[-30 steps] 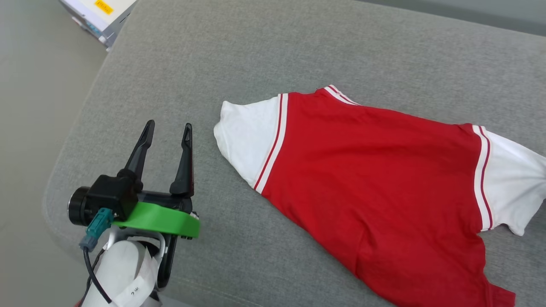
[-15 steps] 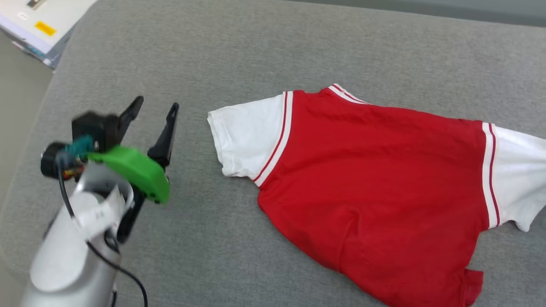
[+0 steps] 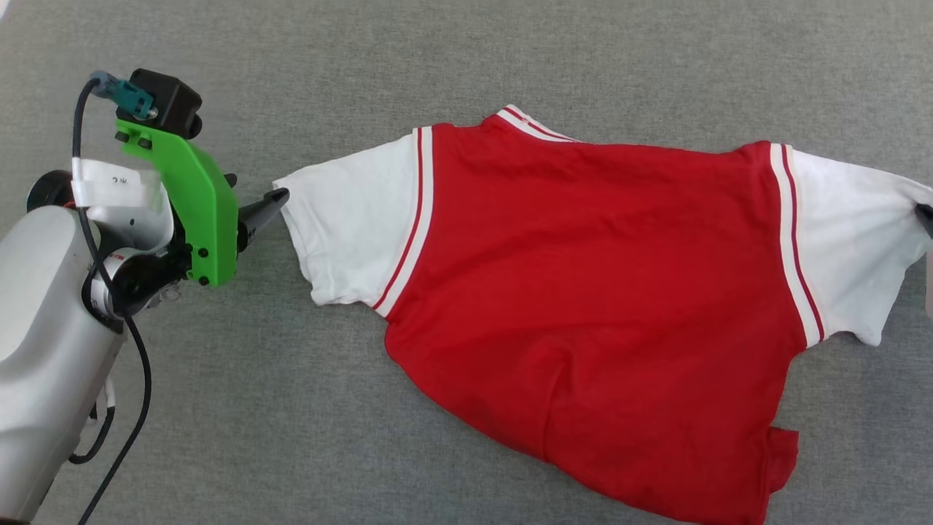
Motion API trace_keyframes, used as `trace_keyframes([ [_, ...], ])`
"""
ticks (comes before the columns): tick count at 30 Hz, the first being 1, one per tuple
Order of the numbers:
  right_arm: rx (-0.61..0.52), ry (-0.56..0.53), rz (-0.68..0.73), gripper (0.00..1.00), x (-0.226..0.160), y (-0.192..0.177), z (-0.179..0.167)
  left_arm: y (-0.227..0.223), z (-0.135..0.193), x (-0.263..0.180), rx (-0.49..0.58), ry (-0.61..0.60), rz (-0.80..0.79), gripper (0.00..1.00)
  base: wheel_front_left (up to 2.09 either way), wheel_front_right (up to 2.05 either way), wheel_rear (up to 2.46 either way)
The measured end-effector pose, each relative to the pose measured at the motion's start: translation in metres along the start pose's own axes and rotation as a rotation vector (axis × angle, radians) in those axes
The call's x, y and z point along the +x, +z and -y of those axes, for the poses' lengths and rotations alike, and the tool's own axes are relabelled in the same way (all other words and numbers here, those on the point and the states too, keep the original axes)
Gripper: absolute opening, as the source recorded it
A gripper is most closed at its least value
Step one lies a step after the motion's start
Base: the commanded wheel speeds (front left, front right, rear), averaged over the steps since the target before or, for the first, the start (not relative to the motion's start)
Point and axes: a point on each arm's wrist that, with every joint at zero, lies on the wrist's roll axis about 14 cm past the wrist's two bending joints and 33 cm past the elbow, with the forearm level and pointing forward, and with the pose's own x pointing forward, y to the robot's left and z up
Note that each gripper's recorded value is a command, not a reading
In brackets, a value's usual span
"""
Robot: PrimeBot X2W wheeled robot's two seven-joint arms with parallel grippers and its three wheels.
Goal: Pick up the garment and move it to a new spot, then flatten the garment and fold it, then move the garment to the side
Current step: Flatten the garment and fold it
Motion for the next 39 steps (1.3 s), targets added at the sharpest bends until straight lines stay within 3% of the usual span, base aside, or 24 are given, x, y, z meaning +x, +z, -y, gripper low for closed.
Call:
trace_keyframes([
  [14, 0.016, 0.015, -0.028, 0.00, 0.012, -0.013, -0.003, -0.022, -0.005, 0.044, 0.049, -0.007, -0.133, 1.00, 0.00, 0.00, 0.00],
  [15, 0.016, 0.014, -0.028, 0.00, 0.012, -0.013, -0.003, -0.025, -0.005, 0.045, 0.052, -0.005, -0.150, 0.89, 0.00, 0.00, 0.00],
  [16, 0.015, 0.014, -0.028, 0.00, 0.012, -0.012, -0.003, -0.026, -0.005, 0.046, 0.055, -0.007, -0.163, 0.48, 0.00, 0.00, 0.00],
  [17, 0.015, 0.014, -0.026, 0.00, 0.012, -0.012, -0.003, -0.026, -0.004, 0.046, 0.057, -0.009, -0.175, 0.00, 0.00, 0.00, 0.00],
  [25, 0.008, 0.009, 0.019, 0.00, 0.005, 0.000, -0.002, -0.018, 0.001, 0.043, 0.060, -0.011, -0.108, 0.00, 0.00, 0.00, 0.00],
  [32, -0.005, -0.003, 0.118, 0.00, -0.020, 0.029, 0.004, 0.033, 0.001, 0.015, 0.089, 0.021, 0.174, 0.00, 0.00, 0.00, 0.00],
  [39, 0.005, -0.039, 0.330, 0.00, -0.070, 0.083, 0.020, 0.086, 0.006, -0.041, 0.173, 0.058, 0.432, 0.00, 0.00, 0.00, 0.00],
])
